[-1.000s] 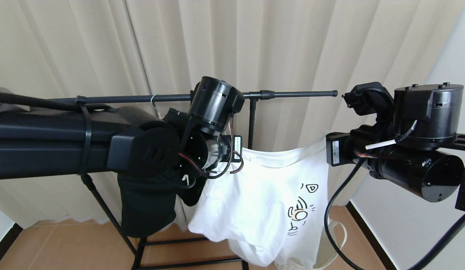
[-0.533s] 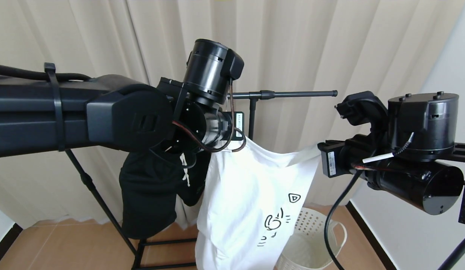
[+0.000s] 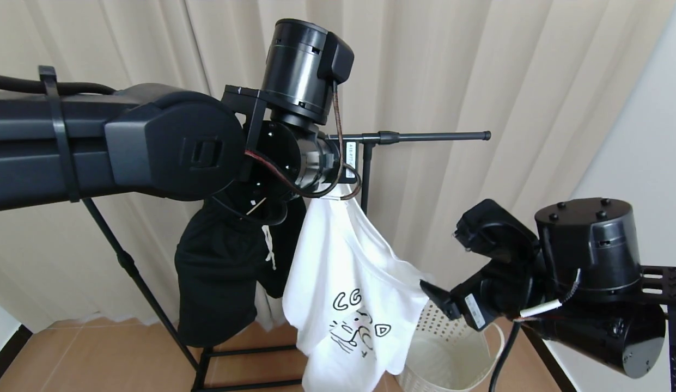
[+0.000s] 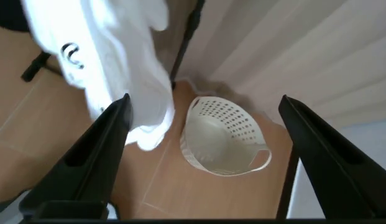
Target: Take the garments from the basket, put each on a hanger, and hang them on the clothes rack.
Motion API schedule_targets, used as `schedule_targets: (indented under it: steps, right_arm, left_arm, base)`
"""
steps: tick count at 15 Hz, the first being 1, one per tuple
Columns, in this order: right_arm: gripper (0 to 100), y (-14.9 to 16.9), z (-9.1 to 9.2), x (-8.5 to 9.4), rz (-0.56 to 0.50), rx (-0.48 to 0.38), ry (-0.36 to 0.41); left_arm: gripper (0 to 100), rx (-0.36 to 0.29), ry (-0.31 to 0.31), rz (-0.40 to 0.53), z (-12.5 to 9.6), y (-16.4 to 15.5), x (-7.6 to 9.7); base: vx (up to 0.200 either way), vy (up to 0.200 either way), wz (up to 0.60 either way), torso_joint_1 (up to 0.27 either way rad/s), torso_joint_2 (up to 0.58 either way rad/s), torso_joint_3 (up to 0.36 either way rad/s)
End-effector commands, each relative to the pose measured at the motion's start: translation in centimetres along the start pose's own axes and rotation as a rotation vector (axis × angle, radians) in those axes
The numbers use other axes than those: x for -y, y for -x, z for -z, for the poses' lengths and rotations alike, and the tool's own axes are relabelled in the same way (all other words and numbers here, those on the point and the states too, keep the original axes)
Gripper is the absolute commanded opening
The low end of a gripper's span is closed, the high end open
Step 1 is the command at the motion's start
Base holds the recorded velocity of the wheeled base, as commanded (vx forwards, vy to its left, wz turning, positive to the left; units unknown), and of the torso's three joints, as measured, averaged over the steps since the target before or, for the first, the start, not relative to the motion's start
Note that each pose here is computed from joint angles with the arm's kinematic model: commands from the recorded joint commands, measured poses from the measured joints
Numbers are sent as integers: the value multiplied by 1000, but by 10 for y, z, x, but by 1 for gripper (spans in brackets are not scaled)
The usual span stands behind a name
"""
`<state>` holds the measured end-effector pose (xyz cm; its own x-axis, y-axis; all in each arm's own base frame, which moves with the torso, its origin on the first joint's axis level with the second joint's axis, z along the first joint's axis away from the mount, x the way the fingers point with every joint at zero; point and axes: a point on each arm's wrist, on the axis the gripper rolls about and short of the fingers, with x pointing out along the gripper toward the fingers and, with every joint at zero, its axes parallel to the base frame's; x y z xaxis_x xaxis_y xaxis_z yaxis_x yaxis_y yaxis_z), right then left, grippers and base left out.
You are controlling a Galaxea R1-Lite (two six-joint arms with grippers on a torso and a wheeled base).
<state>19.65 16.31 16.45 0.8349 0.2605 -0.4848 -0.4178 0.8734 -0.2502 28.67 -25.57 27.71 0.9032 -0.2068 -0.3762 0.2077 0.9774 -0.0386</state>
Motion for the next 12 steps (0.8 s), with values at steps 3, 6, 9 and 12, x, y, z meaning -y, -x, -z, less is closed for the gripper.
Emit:
schedule_targets:
  steps: [3, 6, 9, 12]
  right_arm:
    - [100, 9, 10, -28, -180, -4, 59]
    - [100, 7, -6, -37, -242, 101, -55]
    - [100, -4, -19, -43, -249, 145, -159]
    - [100, -8, -40, -45, -256, 194, -294]
  left_arm:
    - [0, 14, -6, 4, -4, 1, 1]
    - [0, 8, -9, 3, -2, 0, 1]
    - [0, 5, -12, 5, -1, 0, 2]
    - [0, 2, -17, 13, 1, 1, 5]
  base:
    - [0, 0, 0, 0, 0, 0]
    - [0, 0, 0, 0, 0, 0]
    - [0, 0, 0, 0, 0, 0]
    - [0, 0, 0, 0, 0, 0]
